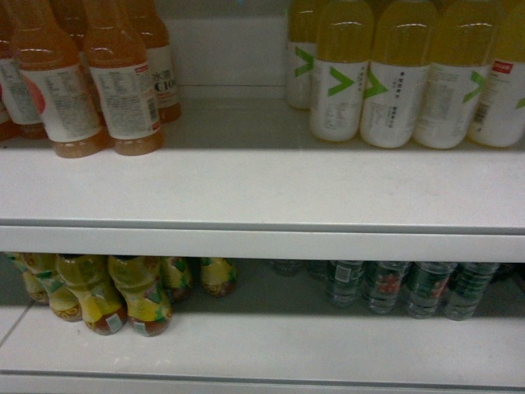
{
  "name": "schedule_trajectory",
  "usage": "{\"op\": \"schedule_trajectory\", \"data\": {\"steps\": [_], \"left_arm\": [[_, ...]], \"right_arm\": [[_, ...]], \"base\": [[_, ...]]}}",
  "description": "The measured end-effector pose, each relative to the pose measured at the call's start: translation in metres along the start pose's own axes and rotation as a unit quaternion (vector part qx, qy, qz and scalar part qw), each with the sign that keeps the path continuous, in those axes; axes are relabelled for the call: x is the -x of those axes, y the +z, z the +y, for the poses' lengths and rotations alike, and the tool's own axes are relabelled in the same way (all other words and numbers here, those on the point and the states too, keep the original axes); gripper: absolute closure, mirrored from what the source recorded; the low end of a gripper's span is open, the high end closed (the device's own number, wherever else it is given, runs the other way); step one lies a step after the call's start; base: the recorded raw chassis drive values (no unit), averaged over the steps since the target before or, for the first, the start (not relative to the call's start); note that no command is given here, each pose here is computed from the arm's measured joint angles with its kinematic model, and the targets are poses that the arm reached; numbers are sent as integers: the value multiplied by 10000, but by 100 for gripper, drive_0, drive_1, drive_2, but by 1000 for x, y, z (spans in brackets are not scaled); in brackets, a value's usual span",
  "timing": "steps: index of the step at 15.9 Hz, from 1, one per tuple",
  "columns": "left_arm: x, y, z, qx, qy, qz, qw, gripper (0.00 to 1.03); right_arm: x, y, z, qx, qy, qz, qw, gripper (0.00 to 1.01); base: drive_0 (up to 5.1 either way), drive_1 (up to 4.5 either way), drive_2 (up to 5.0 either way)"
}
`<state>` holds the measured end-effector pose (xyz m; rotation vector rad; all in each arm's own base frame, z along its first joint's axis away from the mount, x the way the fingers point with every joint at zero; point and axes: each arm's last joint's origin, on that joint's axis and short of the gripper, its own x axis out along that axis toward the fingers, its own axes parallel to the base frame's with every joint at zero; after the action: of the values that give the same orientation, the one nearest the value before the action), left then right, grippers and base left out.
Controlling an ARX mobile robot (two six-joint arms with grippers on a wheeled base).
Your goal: Move water from second to third shelf
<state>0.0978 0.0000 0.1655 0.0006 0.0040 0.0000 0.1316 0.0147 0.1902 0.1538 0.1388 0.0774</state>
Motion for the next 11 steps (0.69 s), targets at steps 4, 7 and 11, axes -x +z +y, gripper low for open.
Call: {"op": "schedule_trajectory", "data": {"steps": [4, 7, 11], "left_arm": [[0, 0, 0, 0, 0, -4, 10000, 5], [0, 0, 0, 0, 0, 0, 10000, 5], [0, 0, 0, 0, 4, 2, 10000, 5]], "right_arm": [[0, 0, 0, 0, 9, 2, 10000, 66], [0, 0, 0, 0, 14, 10, 10000, 66], [0, 0, 0, -2, 6, 9, 10000, 66]], "base": [[-500, 246, 246], [-497, 248, 248], [-498, 246, 246]]}}
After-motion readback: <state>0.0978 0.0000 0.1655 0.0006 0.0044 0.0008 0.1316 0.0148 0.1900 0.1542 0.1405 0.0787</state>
